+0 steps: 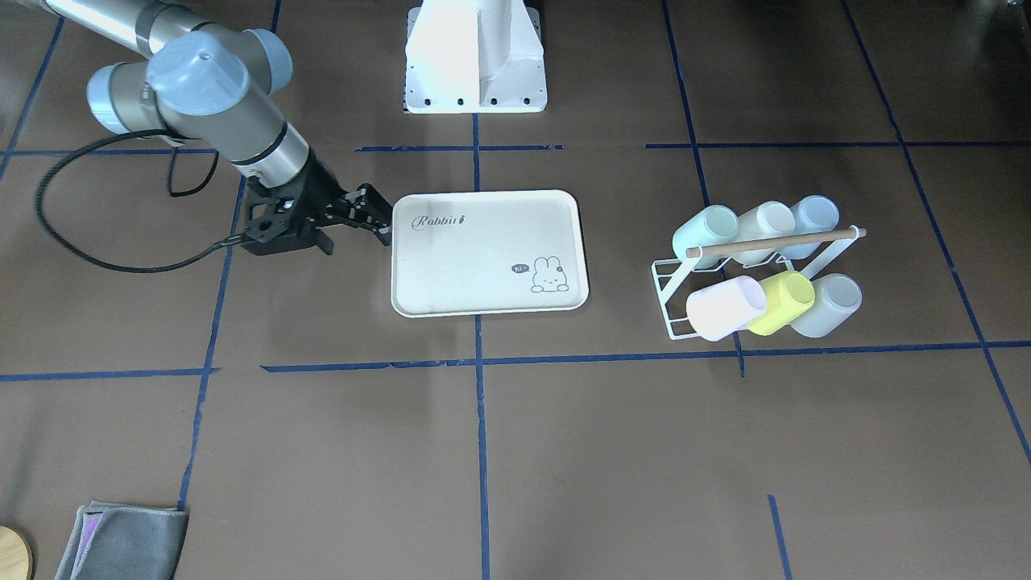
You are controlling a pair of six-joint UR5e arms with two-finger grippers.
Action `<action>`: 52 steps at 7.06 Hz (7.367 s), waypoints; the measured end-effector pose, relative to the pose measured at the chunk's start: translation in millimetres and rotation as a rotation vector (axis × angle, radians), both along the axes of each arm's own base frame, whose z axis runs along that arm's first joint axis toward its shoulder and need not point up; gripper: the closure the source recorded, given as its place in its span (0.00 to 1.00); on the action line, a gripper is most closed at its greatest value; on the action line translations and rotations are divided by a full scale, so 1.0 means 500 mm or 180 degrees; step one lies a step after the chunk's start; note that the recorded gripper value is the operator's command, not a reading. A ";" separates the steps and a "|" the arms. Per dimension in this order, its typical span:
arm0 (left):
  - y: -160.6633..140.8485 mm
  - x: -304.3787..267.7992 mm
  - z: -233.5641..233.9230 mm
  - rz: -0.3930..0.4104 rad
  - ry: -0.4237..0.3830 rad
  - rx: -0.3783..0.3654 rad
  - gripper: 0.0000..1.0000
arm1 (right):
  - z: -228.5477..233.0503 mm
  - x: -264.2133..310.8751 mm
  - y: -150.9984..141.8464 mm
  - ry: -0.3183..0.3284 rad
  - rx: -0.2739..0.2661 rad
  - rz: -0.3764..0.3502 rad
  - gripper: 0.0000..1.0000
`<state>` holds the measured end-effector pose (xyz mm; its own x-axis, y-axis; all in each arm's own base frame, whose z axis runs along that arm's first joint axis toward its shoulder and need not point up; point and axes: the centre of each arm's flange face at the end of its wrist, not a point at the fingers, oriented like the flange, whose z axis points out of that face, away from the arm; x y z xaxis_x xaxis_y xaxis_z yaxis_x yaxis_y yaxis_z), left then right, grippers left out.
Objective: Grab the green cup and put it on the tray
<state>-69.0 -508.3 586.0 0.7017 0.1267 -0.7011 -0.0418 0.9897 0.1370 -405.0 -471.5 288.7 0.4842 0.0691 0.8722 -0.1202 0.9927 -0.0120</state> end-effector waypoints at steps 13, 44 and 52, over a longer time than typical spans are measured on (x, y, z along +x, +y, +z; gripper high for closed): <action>0.164 0.553 -0.676 0.1806 -0.1624 0.1922 0.00 | 0.418 0.662 -0.133 0.0967 0.0495 -0.0602 0.00; 0.415 1.037 -0.613 0.5132 -0.4846 0.4033 0.00 | 0.733 0.773 -0.005 0.0865 0.0570 -0.0310 0.00; 0.419 1.189 -0.460 0.5386 -0.5279 0.3648 0.01 | 0.762 0.774 0.016 0.0855 0.0323 -0.0318 0.00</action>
